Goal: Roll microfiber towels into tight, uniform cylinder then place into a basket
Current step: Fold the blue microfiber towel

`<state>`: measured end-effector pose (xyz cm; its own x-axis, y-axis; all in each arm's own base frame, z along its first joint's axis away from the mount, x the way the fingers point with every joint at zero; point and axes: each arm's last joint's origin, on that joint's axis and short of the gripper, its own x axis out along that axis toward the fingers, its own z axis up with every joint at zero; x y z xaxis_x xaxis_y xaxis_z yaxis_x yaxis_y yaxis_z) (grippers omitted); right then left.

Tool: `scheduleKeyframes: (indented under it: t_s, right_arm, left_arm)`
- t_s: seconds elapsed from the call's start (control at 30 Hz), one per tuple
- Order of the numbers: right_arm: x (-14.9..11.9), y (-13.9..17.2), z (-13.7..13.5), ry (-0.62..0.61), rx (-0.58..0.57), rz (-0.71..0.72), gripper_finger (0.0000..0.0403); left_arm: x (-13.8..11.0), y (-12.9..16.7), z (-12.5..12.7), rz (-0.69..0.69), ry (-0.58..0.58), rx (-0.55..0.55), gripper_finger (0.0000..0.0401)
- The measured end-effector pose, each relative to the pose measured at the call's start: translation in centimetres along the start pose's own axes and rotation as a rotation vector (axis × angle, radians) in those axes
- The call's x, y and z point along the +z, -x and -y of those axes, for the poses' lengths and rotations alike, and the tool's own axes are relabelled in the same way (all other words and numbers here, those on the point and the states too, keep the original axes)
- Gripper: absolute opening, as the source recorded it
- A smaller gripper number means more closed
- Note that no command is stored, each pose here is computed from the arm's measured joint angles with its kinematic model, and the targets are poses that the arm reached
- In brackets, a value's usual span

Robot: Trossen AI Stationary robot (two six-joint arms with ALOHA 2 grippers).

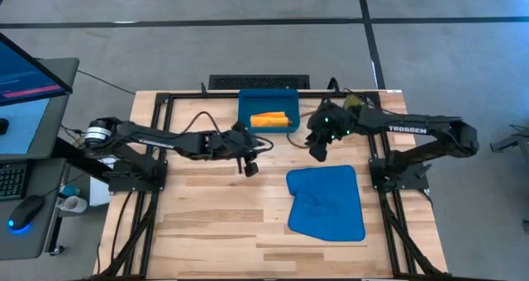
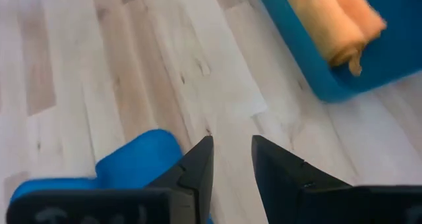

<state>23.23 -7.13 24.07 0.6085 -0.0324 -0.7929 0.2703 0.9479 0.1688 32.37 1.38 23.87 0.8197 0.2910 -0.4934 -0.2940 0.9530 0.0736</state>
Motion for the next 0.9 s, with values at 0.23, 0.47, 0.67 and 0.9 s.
scheduleKeyframes:
  t_s: [0.23,0.47,0.67,0.9]
  right_arm:
    - [-1.9,-1.5,-2.3,-0.057,-0.095,0.014,0.0124]
    - [-2.5,-2.5,-3.9,-0.159,-0.187,0.050,0.0124]
    - [-3.4,-2.6,-5.4,-0.232,-0.183,0.005,0.0124]
    - [-4.3,-3.0,-7.9,-0.216,-0.131,-0.015,0.0124]
  left_arm:
    - [-1.5,-3.5,1.2,0.003,-0.014,-0.147,0.0072]
    - [-2.8,-5.5,1.9,0.005,0.000,-0.180,0.0072]
    - [-3.5,-5.8,3.2,-0.013,-0.026,-0.206,0.0072]
    - [-4.4,-4.1,3.3,-0.182,-0.051,-0.120,0.0072]
